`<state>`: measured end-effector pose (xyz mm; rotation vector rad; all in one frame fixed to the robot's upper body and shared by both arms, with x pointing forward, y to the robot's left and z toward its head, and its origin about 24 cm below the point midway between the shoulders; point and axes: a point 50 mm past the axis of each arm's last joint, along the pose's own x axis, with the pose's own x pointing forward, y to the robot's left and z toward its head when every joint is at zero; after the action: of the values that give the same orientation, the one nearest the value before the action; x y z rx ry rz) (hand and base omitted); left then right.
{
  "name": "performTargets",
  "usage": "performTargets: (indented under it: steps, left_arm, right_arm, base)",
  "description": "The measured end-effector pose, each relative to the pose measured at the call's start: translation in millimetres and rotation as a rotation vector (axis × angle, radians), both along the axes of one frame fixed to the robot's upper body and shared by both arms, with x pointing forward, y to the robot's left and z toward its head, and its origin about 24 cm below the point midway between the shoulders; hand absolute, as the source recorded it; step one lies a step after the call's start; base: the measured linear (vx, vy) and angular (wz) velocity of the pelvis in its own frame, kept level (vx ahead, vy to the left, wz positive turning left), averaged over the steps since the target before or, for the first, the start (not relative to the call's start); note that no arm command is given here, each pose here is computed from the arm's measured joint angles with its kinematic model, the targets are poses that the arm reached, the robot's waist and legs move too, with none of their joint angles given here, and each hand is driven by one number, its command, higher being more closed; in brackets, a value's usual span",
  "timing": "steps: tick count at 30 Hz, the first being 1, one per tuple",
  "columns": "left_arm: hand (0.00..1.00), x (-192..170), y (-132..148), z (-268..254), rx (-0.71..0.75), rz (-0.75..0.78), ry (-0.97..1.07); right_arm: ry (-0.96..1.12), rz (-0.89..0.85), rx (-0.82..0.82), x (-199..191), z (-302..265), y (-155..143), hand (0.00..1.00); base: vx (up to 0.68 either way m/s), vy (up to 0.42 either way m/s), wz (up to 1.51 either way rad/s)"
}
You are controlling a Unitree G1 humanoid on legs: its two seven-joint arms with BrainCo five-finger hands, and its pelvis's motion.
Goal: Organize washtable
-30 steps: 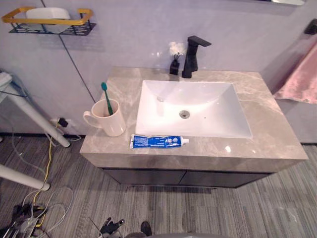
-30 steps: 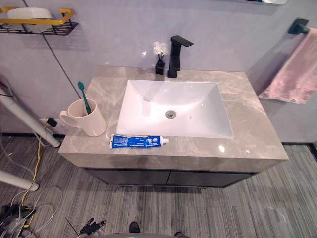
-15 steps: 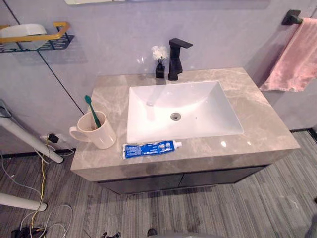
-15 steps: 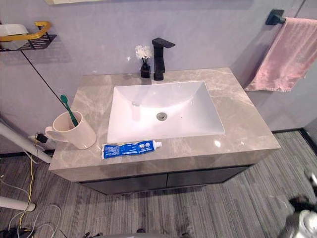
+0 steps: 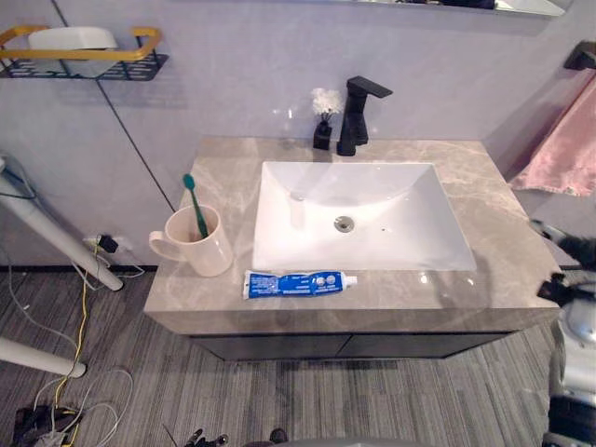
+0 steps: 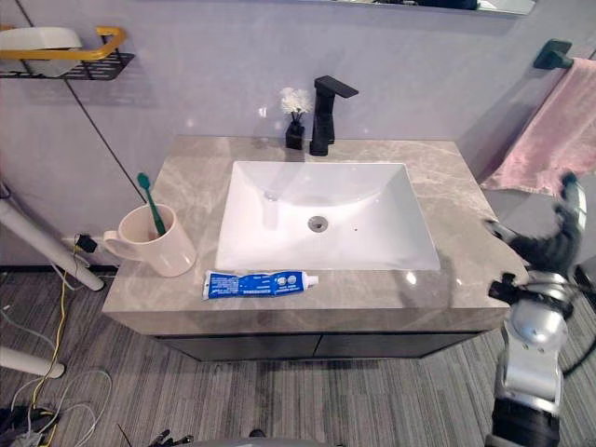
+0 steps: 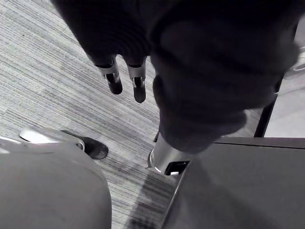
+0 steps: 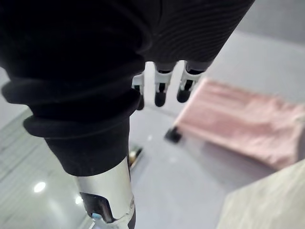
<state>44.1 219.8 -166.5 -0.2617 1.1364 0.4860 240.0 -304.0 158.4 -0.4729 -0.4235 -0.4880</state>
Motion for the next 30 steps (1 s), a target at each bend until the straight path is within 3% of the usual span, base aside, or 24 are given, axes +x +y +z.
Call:
performTargets:
  steps: [6, 13, 30]
  left_arm:
    - [0.00, -1, 1, 0, -0.010, -0.024, -0.008]
    - [0.00, 0, 4, 1, -0.010, -0.057, -0.023]
    - [0.00, 4, 9, 3, 0.002, -0.121, -0.035]
  right_arm:
    - [0.105, 0.424, -0.176, 28, 3, 63, 0.00]
    - [0.206, 0.667, -0.225, 33, -12, 100, 0.00]
    - [0.322, 0.899, -0.316, 33, -28, 139, 0.00]
  base:
    - [-0.09, -0.013, 0.26]
    - [-0.06, -0.010, 0.10]
    - [-0.02, 0.001, 0.05]
